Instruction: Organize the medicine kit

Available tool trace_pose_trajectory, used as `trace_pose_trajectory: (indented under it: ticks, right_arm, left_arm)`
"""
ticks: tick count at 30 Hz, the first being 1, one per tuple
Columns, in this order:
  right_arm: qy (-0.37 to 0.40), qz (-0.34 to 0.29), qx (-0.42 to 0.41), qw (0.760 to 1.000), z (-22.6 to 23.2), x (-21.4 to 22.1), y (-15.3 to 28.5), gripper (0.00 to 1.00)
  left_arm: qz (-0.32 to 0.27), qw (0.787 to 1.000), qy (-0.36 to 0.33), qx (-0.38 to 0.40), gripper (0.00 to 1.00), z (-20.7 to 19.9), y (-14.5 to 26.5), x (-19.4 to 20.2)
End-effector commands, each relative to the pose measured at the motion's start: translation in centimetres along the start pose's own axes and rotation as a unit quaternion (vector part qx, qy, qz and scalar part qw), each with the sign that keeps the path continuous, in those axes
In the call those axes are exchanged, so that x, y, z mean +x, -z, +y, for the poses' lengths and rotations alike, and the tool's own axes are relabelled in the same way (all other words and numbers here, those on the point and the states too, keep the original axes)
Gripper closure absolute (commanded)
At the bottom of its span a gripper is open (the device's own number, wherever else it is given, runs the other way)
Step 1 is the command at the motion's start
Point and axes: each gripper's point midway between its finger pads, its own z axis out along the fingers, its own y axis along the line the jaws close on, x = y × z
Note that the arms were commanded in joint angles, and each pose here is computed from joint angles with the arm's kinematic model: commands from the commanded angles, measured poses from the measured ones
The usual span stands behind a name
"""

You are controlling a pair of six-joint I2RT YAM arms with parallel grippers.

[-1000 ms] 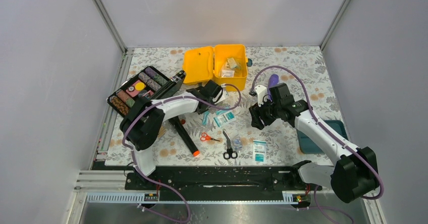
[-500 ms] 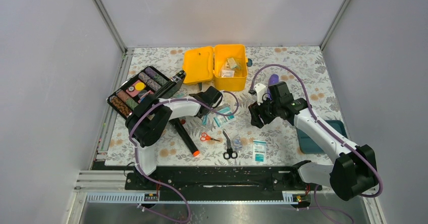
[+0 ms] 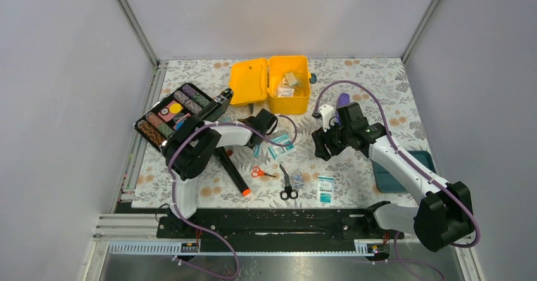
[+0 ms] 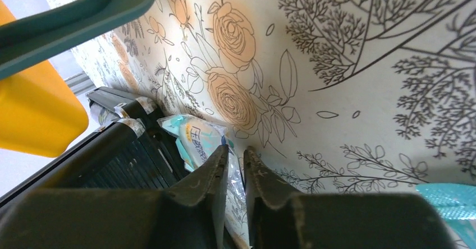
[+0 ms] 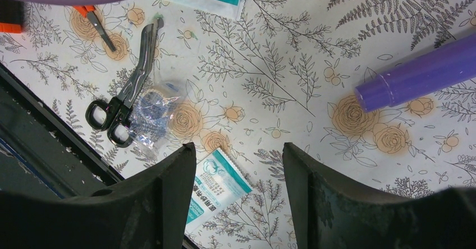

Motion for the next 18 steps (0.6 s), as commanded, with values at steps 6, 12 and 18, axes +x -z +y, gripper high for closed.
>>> trace_pose_trajectory:
  ticks: [6,12,18]
  right_arm:
    - [-0.001,-0.019,0.007,1.000,-0.3,-1.2,0.3,0.35]
    - [0.011,-0.025,0.002,1.000,-0.1,-1.9,0.9,0.36]
    - [0.078,-0.045,-0.067,0.994,2.2,-2.8,1.8,0.32]
  left_arm:
    - [-0.006,0.999,-0.002,0.040,1.00,-1.4,0.3,0.9]
    - [-0.053,0.994,0.039,0.091,1.00,0.6,5.0,-0.4]
    - [-0.128,0.974,0.061,0.175,1.00,2.1,11.3,-2.5]
